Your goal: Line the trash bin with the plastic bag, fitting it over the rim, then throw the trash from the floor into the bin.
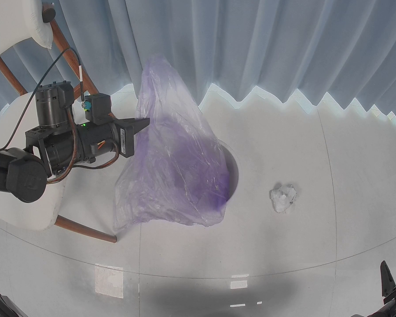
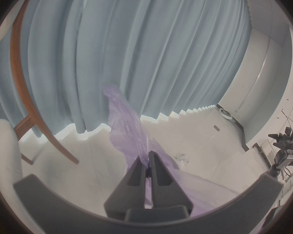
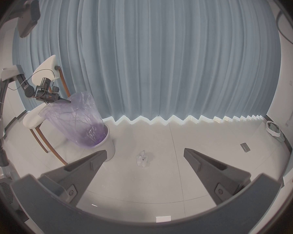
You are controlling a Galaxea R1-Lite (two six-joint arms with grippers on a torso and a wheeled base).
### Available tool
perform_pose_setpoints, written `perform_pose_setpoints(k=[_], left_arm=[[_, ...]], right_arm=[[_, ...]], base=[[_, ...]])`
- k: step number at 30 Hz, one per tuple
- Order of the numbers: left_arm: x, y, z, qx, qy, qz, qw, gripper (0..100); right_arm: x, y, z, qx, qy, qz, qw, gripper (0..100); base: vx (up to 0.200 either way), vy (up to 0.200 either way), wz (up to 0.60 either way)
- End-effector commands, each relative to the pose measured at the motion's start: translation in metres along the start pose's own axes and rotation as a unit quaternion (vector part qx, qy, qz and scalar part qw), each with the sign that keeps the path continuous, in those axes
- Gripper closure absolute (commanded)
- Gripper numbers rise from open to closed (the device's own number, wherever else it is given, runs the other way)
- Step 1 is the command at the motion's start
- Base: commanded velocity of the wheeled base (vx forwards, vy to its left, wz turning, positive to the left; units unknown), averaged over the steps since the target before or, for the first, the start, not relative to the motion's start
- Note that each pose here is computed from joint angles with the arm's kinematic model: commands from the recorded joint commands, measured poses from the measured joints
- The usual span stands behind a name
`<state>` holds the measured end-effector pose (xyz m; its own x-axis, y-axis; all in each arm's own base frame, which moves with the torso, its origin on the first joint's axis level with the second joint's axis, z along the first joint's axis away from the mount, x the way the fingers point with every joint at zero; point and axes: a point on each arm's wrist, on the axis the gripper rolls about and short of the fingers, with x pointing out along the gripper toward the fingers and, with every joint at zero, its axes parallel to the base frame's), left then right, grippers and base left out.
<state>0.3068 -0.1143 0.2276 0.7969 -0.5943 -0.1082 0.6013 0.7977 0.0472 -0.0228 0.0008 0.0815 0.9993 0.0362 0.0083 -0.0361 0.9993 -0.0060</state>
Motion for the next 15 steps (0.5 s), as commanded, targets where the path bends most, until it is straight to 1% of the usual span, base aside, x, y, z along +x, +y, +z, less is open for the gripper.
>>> perform_pose_setpoints(k=[1, 2, 3, 8, 11, 14, 15], left_arm=[[0.011, -0.014, -0.001, 0.001, 0.003, -0.027, 0.9996, 100], [0.012, -0.014, -0.003, 0.001, 0.005, -0.028, 0.9996, 100], [0.021, -0.022, -0.011, -0.002, 0.019, -0.041, 0.9990, 100], [0.046, -0.033, -0.031, -0.007, 0.043, -0.061, 0.9972, 100], [0.057, -0.034, -0.035, -0.006, 0.042, -0.059, 0.9974, 100], [0.078, -0.030, -0.035, -0.010, 0.031, -0.043, 0.9986, 100], [0.080, -0.031, -0.035, -0.011, 0.030, -0.043, 0.9985, 100]], right_arm=[[0.000, 0.000, -0.005, 0.000, 0.000, 0.000, 1.0000, 0], [0.000, 0.000, -0.005, -0.001, 0.000, 0.000, 1.0000, 0], [0.000, 0.000, -0.005, -0.001, 0.000, 0.000, 1.0000, 0], [0.000, 0.000, -0.005, -0.001, 0.000, 0.000, 1.0000, 0], [0.000, 0.000, -0.005, -0.001, 0.000, 0.000, 1.0000, 0], [0.000, 0.000, -0.005, 0.000, 0.000, 0.000, 1.0000, 0], [0.000, 0.000, -0.005, -0.001, 0.000, 0.000, 1.0000, 0]], base=[[0.000, 0.000, 0.00], [0.000, 0.000, 0.00], [0.000, 0.000, 0.00], [0.000, 0.000, 0.00], [0.000, 0.000, 0.00], [0.000, 0.000, 0.00], [0.000, 0.000, 0.00]])
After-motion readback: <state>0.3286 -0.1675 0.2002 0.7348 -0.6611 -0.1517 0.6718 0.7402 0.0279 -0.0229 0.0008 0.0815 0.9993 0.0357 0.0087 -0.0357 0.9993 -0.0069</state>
